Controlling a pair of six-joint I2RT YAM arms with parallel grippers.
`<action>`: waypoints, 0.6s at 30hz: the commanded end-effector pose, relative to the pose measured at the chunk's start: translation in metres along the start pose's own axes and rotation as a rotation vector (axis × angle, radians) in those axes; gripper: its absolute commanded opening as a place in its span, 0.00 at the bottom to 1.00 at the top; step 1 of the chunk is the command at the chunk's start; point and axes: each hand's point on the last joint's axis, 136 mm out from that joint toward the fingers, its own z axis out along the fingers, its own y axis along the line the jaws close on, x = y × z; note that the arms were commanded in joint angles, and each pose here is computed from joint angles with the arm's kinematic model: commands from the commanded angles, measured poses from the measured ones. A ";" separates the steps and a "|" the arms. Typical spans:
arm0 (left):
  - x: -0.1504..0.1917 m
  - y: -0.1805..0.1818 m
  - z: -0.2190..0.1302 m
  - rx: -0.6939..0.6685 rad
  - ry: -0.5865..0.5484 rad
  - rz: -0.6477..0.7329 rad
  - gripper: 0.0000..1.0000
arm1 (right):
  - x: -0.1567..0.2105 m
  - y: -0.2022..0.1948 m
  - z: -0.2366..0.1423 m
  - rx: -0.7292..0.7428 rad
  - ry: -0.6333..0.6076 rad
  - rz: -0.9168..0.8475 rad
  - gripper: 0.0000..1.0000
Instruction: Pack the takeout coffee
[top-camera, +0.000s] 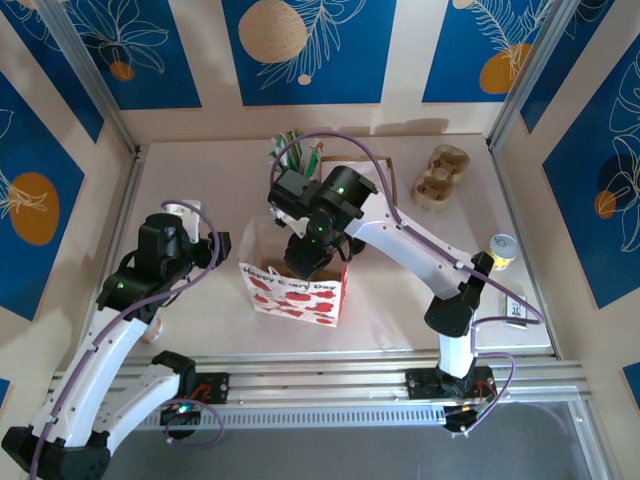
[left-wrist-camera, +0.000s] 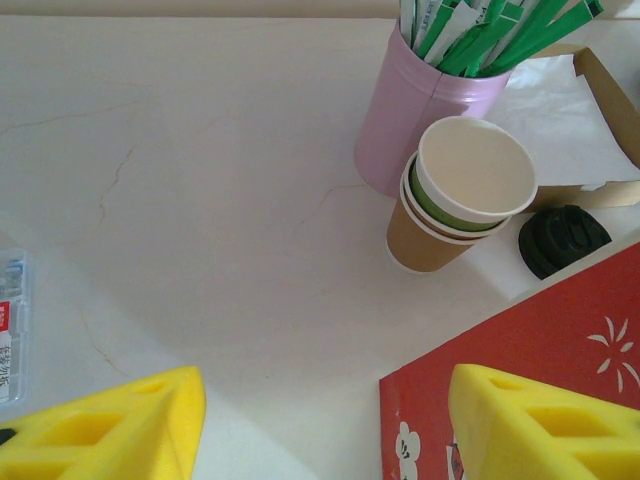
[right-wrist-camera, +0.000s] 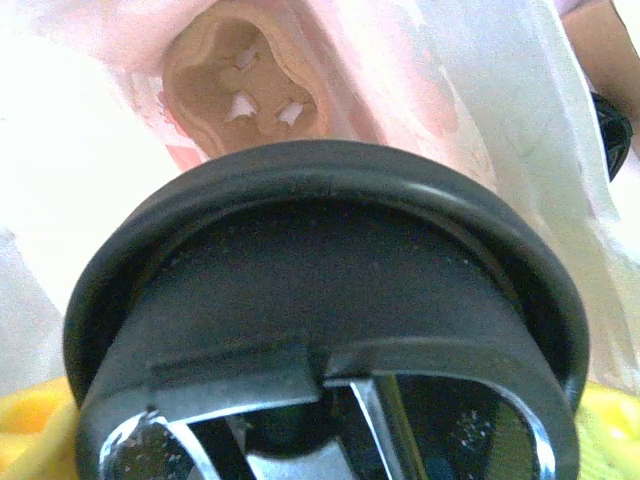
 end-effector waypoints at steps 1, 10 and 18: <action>-0.002 -0.005 -0.002 0.021 0.001 0.016 0.65 | 0.017 -0.003 -0.004 -0.010 0.036 -0.011 0.58; -0.002 -0.005 -0.002 0.021 0.002 0.016 0.65 | 0.028 -0.013 0.006 -0.001 0.093 0.017 0.58; -0.002 -0.005 -0.002 0.020 0.001 0.018 0.65 | 0.035 -0.016 0.020 0.004 0.150 0.027 0.57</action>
